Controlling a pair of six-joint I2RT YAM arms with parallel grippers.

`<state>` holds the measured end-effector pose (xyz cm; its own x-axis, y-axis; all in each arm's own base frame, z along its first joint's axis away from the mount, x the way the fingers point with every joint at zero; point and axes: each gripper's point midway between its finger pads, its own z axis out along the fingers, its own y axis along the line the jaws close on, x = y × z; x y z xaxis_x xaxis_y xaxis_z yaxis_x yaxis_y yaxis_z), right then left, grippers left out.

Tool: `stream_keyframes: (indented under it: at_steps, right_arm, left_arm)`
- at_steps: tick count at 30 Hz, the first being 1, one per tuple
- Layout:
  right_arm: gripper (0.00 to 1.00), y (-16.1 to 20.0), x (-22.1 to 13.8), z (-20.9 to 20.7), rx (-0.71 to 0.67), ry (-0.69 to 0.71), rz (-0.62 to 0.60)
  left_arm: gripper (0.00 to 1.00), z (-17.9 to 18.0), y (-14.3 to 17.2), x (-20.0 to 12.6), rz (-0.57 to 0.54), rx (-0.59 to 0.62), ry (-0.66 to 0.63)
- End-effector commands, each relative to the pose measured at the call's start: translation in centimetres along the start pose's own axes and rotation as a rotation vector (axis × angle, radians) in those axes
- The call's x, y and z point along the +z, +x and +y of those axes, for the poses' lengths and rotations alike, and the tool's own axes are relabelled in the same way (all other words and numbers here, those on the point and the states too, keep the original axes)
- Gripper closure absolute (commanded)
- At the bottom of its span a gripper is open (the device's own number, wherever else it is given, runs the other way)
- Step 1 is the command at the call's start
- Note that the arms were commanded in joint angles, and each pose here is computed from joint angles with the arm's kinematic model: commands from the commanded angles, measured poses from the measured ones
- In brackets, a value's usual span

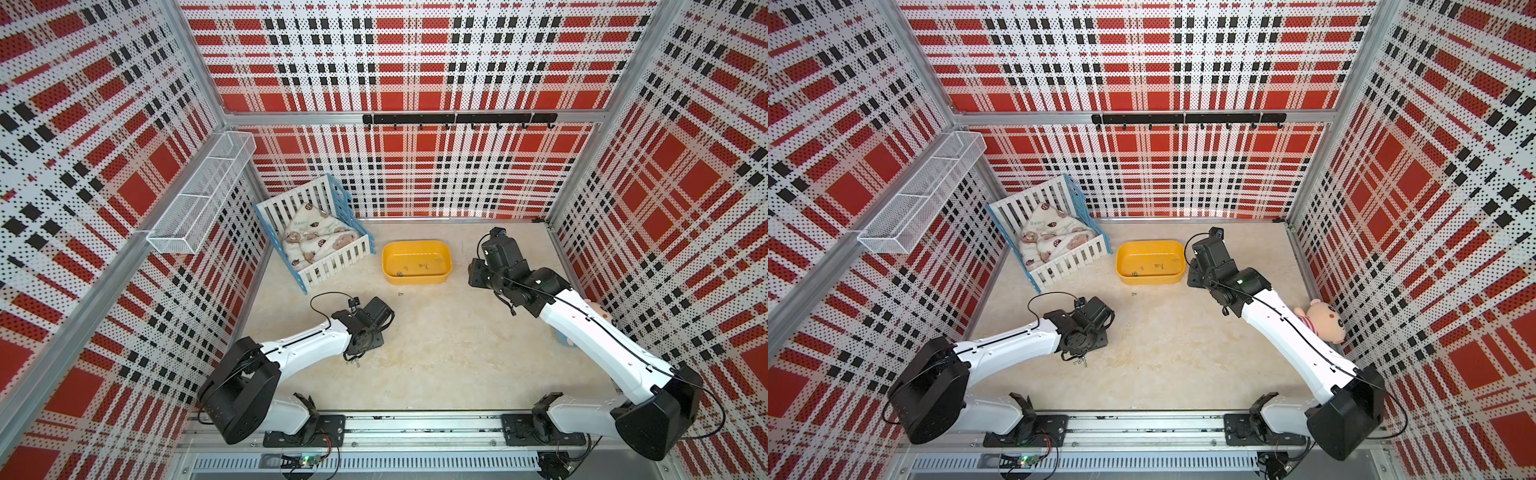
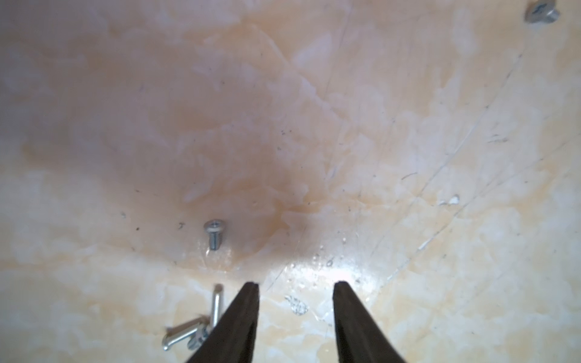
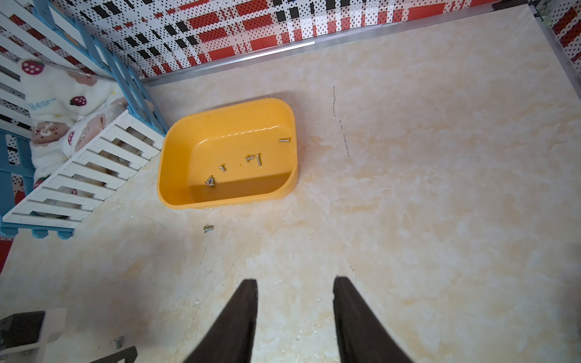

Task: Put the screws on the desktop into the storage box
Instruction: Pick up the screw from the center of the board.

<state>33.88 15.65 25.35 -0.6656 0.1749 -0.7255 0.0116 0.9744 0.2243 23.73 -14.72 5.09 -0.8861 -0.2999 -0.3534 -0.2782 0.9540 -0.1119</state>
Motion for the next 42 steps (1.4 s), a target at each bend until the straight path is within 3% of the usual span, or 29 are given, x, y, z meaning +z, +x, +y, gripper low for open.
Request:
stream_keyframes:
  at_steps: [1,6,10,35,42]
  right_arm:
    - [0.55,0.1,-0.5,0.0,-0.001,-0.008,-0.010]
    - [0.55,0.2,-0.3,0.2,-0.001,-0.016,-0.004]
    - [0.55,0.4,-0.1,0.2,-0.002,-0.016,0.001]
    - [0.55,0.7,0.1,0.0,-0.006,-0.008,0.005]
    - [0.55,0.7,0.1,0.0,-0.010,-0.006,0.006]
  left_arm:
    - [0.55,1.5,-1.8,-2.1,-0.049,0.035,-0.057]
    - [0.56,5.8,-1.5,-1.3,-0.022,0.038,-0.174]
    - [0.55,7.3,-0.3,-0.4,0.003,0.007,-0.180]
    - [0.54,6.4,0.5,3.2,0.058,0.004,-0.178]
    - [0.63,6.3,0.6,3.8,0.070,0.014,-0.180]
